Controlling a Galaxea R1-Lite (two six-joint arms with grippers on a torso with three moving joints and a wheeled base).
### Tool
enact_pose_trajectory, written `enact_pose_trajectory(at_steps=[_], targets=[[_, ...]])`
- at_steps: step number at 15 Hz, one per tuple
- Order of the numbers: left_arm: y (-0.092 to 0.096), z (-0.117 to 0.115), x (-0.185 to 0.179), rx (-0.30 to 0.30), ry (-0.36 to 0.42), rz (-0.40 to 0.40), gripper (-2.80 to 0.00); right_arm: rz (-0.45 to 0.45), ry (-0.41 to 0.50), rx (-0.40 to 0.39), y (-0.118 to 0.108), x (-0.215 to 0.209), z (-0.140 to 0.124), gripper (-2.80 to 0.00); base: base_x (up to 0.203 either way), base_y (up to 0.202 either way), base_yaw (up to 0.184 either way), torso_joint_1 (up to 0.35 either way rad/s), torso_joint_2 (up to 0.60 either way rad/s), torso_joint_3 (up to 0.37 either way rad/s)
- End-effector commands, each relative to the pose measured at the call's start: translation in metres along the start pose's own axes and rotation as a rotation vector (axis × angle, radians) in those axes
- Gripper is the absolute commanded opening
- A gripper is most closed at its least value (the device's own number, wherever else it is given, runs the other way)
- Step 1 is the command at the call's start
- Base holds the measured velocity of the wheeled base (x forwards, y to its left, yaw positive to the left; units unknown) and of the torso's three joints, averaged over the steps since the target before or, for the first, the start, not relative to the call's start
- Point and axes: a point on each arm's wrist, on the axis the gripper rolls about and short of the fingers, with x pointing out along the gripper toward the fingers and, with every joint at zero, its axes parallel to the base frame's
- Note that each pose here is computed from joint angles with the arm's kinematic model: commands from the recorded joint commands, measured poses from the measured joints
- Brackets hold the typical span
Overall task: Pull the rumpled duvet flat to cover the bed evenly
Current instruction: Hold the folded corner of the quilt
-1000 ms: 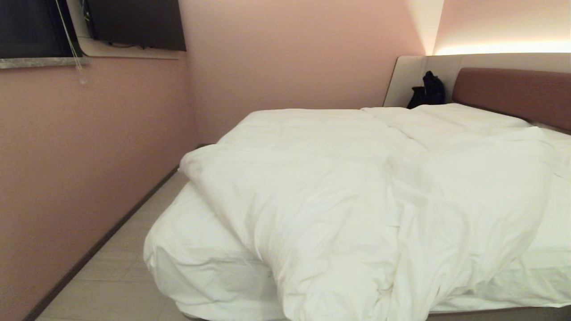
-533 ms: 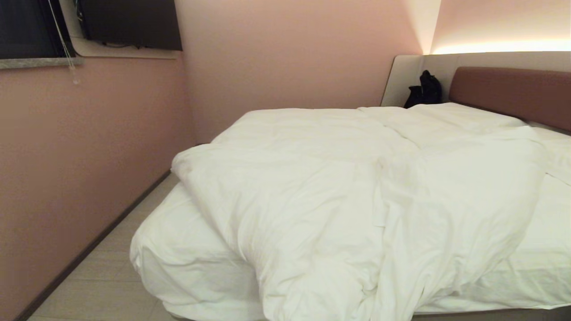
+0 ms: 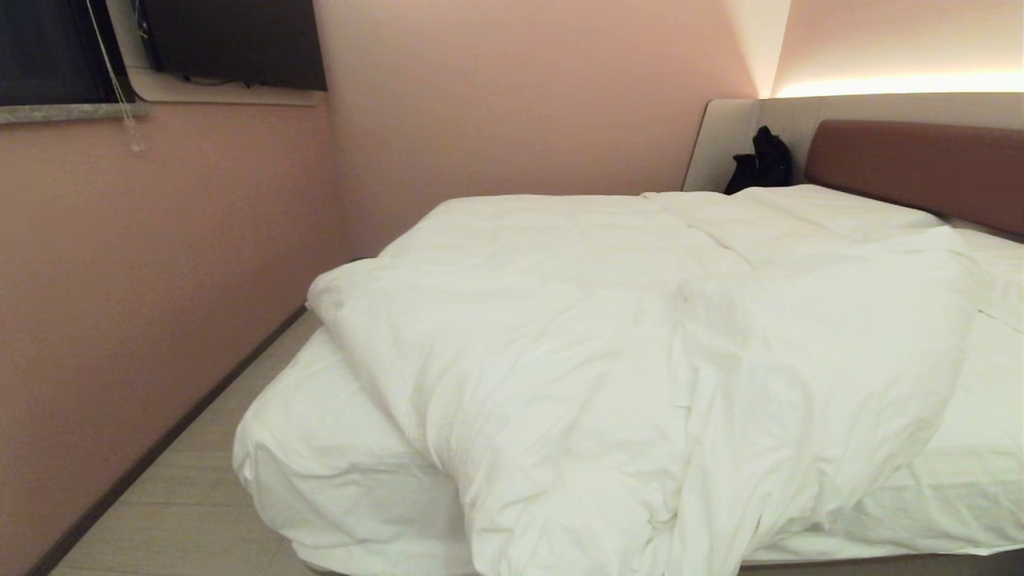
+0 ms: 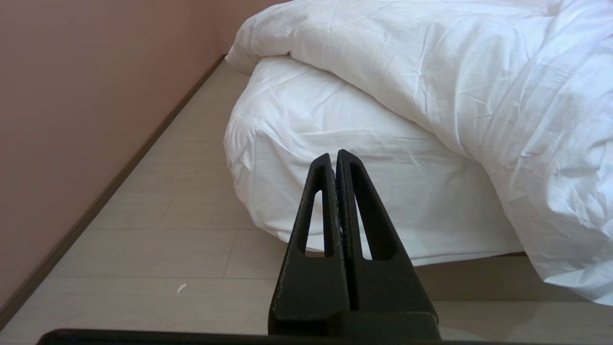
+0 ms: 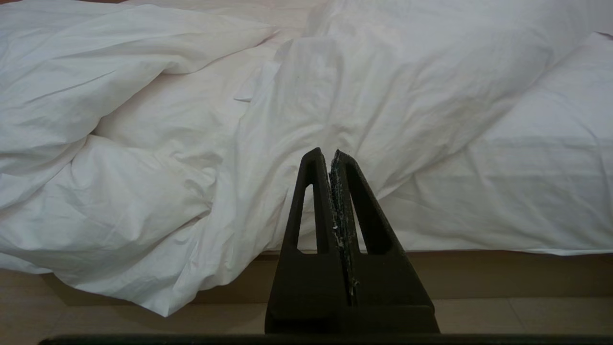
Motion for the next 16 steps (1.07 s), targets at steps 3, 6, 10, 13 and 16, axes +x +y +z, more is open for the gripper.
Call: enact_pose_trajectory(at_steps=[3,6,10,13,16], targets=[[0.0,0.0,0.0,-0.002,0.0,0.0,-2.8,0.001,0.0,0.001,0.0,0.0,0.0,-2.8,0.0,0.0,0.0,0.0,0.0,0.0],[0.0,0.0,0.0,-0.004,0.0,0.002,-2.8,0.0,0.0,0.001,0.0,0.0,0.0,-2.8,0.0,0.0,0.0,0.0,0.0,0.0],[0.0,0.007,-0.002,0.0,-0.026,0.001,-2.8,0.0,0.0,0.001,0.0,0.0,0.0,-2.8,0.0,0.0,0.0,0.0,0.0,0.0],[0.0,0.025,-0.009,0.002,-0.079,-0.01,-2.8,0.0,0.0,0.001,0.0,0.0,0.0,-2.8,0.0,0.0,0.0,0.0,0.0,0.0],[0.0,0.04,-0.012,0.006,-0.075,-0.04,-2.8,0.0,0.0,0.001,0.0,0.0,0.0,-2.8,0.0,0.0,0.0,0.0,0.0,0.0]])
